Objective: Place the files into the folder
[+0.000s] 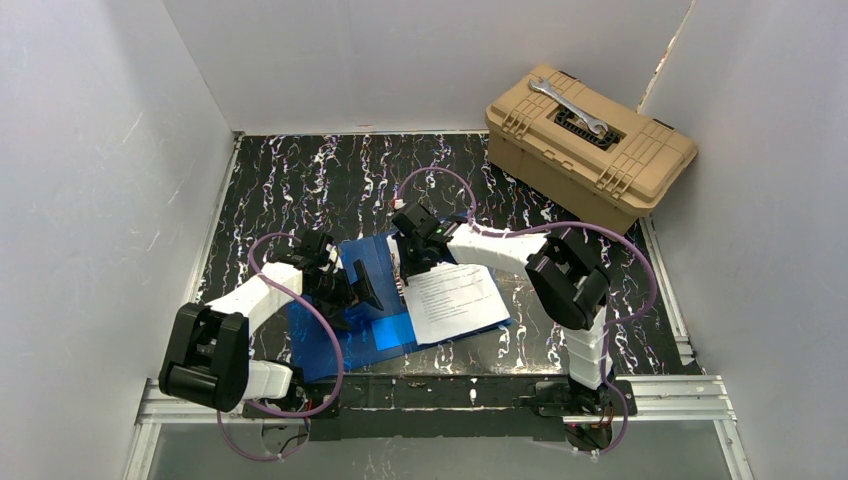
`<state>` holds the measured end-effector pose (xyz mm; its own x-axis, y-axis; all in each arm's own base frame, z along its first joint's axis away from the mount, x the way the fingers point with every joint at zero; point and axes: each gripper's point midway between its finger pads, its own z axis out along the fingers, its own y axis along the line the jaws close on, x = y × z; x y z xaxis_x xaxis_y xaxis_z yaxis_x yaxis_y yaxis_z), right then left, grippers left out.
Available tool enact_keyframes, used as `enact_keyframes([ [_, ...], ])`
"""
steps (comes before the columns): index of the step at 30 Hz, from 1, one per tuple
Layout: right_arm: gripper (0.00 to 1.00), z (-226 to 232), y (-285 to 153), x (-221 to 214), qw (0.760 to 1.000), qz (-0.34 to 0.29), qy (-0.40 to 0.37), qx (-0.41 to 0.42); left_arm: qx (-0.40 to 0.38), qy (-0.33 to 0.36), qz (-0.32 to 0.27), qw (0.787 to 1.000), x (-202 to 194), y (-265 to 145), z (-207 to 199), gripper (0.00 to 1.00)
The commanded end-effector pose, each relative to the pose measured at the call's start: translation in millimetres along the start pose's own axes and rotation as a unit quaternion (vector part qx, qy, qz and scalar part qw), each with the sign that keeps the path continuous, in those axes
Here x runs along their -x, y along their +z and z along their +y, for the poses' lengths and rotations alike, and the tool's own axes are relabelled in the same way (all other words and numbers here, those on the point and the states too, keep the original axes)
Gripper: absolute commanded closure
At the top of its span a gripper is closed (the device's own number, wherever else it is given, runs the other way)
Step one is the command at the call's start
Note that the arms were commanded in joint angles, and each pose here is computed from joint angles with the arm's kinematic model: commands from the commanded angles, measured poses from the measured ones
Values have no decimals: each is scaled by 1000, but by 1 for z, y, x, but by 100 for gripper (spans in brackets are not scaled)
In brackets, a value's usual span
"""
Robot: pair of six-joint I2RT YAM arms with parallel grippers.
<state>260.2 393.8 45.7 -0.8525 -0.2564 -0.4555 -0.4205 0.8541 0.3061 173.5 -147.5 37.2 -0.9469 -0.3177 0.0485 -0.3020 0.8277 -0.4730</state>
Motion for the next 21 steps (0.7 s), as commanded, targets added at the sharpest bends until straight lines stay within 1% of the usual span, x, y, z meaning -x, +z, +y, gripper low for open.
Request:
enact_keyframes([
  [1,99,10,-8,-20,1000,21,-16,9,2,-7,8,1000,-4,1,3,2],
  [21,99,12,-15,-32,1000,23,-21,-3,5,-24,12,1000,-3,11,7,2],
])
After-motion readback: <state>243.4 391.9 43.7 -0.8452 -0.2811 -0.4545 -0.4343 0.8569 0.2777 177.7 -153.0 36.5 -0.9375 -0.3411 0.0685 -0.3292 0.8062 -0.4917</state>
